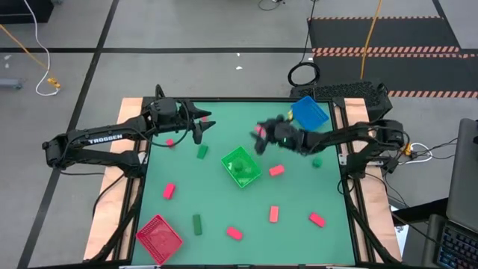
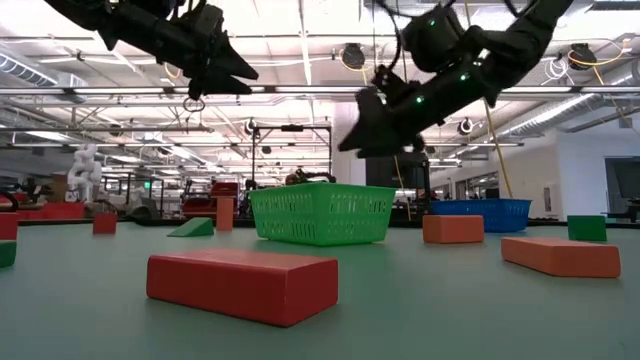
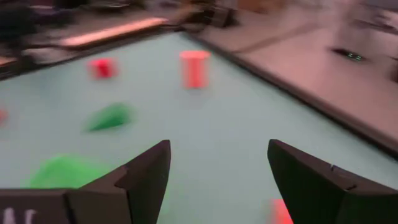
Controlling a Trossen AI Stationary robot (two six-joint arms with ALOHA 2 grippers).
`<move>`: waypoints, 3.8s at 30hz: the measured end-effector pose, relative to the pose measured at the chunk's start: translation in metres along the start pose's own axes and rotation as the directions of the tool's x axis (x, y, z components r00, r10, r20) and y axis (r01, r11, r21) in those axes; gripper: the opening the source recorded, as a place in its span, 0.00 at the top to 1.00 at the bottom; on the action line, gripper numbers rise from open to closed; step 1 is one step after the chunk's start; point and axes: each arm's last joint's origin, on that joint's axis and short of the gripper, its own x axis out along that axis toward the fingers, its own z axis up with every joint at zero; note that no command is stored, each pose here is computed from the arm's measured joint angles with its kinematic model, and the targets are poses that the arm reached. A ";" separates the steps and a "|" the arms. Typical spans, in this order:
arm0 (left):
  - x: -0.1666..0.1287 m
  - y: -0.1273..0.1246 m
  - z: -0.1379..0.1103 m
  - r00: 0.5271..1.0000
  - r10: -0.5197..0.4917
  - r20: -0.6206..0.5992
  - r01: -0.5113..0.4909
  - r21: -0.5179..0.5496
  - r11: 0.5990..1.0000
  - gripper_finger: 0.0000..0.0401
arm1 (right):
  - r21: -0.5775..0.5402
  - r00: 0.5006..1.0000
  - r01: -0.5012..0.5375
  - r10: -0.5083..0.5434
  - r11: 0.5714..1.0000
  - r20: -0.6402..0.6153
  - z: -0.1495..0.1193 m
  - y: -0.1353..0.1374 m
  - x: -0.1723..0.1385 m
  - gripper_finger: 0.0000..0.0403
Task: Sort & place blocks by color
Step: Put the pink block into the red bin
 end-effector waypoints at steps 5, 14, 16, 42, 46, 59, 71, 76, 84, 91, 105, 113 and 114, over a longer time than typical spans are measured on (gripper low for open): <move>0.000 0.003 -0.001 0.996 0.093 0.003 -0.093 -0.024 0.995 0.44 | -0.014 0.984 0.096 -0.097 0.995 -0.150 0.000 -0.030 0.009 0.39; 0.000 0.003 -0.001 0.995 0.096 -0.003 -0.096 -0.020 0.995 0.44 | -0.018 0.956 0.094 -0.096 0.995 -0.279 -0.034 -0.036 0.034 0.38; 0.000 0.003 -0.001 0.995 0.096 -0.003 -0.096 -0.020 0.995 0.44 | -0.016 0.955 0.099 -0.100 0.995 -0.280 -0.041 -0.037 0.041 0.38; 0.000 -0.001 0.000 0.996 0.092 0.011 -0.092 0.166 0.982 0.44 | -0.337 0.997 -0.064 0.042 0.939 -0.072 -0.014 -0.015 0.033 0.70; 0.000 -0.013 0.001 0.999 0.038 0.031 -0.045 0.266 0.963 0.44 | -0.457 0.974 -0.134 0.202 0.879 0.103 0.016 0.007 0.011 0.70; 0.001 -0.060 -0.001 0.988 -0.131 0.088 0.067 0.515 0.854 0.44 | -0.563 0.854 -0.267 0.463 0.782 0.238 0.038 0.035 -0.017 0.70; 0.030 -0.073 -0.010 0.984 -0.111 0.141 0.011 0.572 0.820 0.44 | -0.537 0.828 -0.268 0.476 0.800 0.297 0.043 0.037 -0.020 0.70; 0.041 -0.075 -0.013 0.981 -0.114 0.158 0.002 0.575 0.818 0.44 | -0.525 0.808 -0.318 0.516 0.789 0.286 0.043 0.038 -0.021 0.70; 0.046 -0.075 -0.015 0.980 -0.108 0.169 -0.012 0.586 0.810 0.44 | -0.521 0.814 -0.317 0.509 0.792 0.279 0.042 0.037 -0.020 0.70; 0.045 -0.076 -0.015 0.975 -0.166 0.147 0.050 0.582 0.812 0.44 | -0.520 0.812 -0.324 0.514 0.790 0.275 0.042 0.035 -0.019 0.70; 0.034 -0.079 -0.011 0.961 -0.246 0.128 0.129 0.578 0.806 0.44 | -0.521 0.811 -0.300 0.501 0.799 0.302 0.046 0.034 -0.019 0.70; 0.041 -0.080 -0.015 0.962 -0.241 0.130 0.124 0.578 0.807 0.44 | -0.506 0.789 -0.334 0.530 0.795 0.312 0.047 0.035 -0.020 0.70; 0.043 -0.080 -0.014 0.960 -0.243 0.141 0.119 0.577 0.808 0.44 | -0.508 0.785 -0.342 0.538 0.791 0.308 0.047 0.035 -0.020 0.70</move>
